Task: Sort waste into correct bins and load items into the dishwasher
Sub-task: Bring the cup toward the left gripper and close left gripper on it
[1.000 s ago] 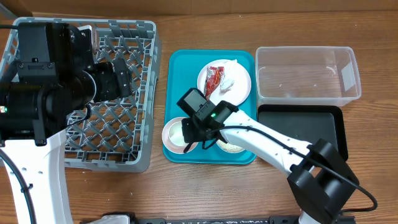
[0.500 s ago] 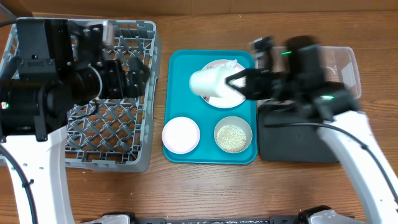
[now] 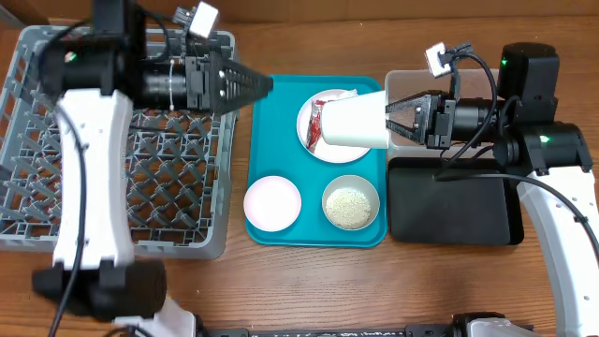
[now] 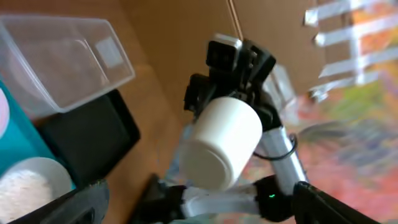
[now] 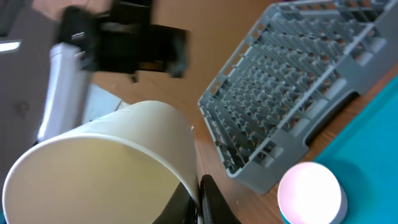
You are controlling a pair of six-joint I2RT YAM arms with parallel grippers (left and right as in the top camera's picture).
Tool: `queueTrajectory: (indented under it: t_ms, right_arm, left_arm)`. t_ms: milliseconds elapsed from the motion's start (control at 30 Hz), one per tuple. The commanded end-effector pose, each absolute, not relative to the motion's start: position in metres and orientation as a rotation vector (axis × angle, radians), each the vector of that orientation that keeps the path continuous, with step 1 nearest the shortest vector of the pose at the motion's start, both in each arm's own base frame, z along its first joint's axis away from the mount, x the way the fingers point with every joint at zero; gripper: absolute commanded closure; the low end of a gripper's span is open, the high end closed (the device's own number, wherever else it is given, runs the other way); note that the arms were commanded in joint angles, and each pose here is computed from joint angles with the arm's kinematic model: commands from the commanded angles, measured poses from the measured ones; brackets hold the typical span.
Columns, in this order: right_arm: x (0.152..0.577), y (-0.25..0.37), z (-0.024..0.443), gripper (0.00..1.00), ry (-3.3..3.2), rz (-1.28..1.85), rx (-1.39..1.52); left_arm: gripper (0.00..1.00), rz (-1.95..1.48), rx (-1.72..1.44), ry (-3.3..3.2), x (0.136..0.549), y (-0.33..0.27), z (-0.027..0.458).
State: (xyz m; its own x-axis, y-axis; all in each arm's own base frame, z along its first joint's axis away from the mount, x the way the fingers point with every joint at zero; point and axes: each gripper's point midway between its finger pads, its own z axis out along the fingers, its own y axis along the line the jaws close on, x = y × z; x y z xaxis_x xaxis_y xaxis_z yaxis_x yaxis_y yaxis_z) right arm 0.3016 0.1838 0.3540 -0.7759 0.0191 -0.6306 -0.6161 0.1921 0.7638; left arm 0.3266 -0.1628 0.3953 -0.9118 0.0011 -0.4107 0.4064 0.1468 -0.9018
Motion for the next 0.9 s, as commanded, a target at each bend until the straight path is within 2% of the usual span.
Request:
queueTrajectory:
  t_ms: [0, 133, 500, 667, 767, 867]
  right_arm:
    - [0.297, 0.191, 0.361, 0.96, 1.947, 1.663, -0.579]
    - [0.307, 0.205, 0.355, 0.96, 2.014, 1.603, -0.511]
    - [0.321, 0.261, 0.365, 0.96, 1.920, 1.598, -0.597]
    - [0.329, 0.269, 0.360, 0.96, 1.918, 1.605, -0.587]
    - [0.331, 0.270, 0.366, 0.96, 1.875, 1.594, -0.610]
    - [0.332, 0.269, 0.368, 0.96, 1.863, 1.588, -0.614]
  left_arm:
    - [0.04, -1.996, 0.376, 1.984, 0.333, -0.163, 0.397]
    - [0.05, -2.006, 0.411, 1.983, 0.331, -0.171, 0.393]
    - [0.08, -2.041, 0.493, 1.993, 0.318, -0.194, 0.393]
    - [0.13, -2.067, 0.530, 2.005, 0.310, -0.206, 0.393]
    - [0.22, -2.088, 0.562, 2.013, 0.304, -0.216, 0.393]
    - [0.23, -2.098, 0.558, 2.022, 0.302, -0.218, 0.393]
